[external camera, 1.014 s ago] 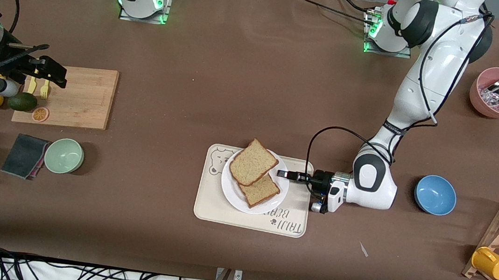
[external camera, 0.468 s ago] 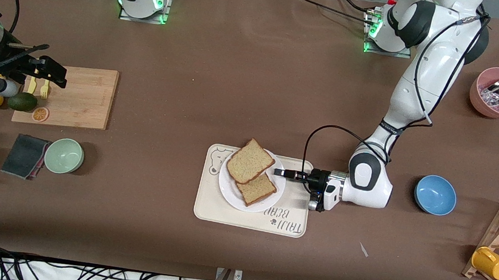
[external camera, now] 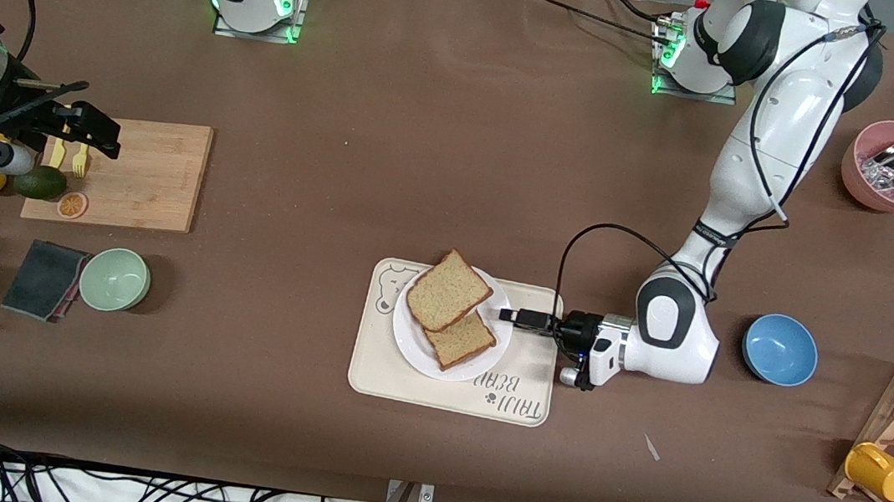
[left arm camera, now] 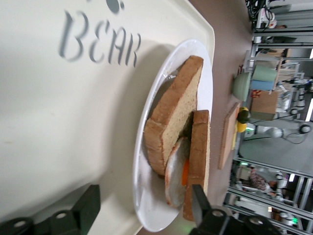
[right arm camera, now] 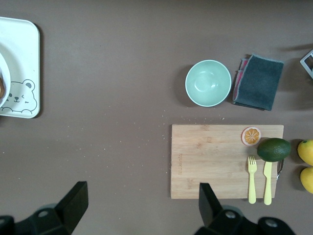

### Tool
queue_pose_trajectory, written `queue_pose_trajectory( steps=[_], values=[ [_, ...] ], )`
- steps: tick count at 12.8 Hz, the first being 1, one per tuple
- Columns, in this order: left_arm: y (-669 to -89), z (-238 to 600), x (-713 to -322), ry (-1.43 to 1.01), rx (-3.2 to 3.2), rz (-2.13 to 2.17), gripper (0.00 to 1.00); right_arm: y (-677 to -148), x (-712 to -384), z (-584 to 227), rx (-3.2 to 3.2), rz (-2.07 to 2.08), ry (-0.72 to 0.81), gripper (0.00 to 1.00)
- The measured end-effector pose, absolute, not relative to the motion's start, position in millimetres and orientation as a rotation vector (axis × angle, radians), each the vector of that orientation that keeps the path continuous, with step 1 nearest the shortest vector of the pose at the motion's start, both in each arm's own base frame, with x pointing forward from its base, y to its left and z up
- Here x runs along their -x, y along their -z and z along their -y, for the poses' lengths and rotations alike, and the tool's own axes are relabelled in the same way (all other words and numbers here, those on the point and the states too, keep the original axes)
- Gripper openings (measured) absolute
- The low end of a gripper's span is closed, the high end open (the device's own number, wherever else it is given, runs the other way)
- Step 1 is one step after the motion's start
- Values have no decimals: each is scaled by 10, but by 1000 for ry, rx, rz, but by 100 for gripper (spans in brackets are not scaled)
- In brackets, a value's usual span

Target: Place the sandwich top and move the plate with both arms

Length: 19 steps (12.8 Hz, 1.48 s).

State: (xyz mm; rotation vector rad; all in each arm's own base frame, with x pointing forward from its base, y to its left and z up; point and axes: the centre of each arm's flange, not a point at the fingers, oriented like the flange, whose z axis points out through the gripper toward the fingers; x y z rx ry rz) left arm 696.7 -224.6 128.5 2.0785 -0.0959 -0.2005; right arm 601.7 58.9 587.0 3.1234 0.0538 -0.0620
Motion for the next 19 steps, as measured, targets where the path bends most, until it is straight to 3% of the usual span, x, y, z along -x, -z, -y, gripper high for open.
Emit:
queue_pose_trajectory(
  steps=[1,2,6,10,16,19],
  values=[
    [-1434,2142,-7012,205,-2117,147,98,-5869,-6017,-590,-3123,-54,62,100],
    [-1592,2002,-7053,211,-2163,197,100,-5868,-6017,-590,-3123,-54,63,100],
    [-2104,1312,-7124,269,-2338,379,100,-5866,-6018,-590,-3123,-54,63,100],
    [-3037,888,-7069,330,-2545,574,100,-5861,-6021,-591,-3123,-54,64,100],
    [-4658,772,-6645,414,-2867,421,100,-5853,-6024,-593,-3123,-55,66,100],
    [-5480,793,-6340,306,-2994,323,100,-5853,-6026,-593,-3123,-55,66,100]
  ],
)
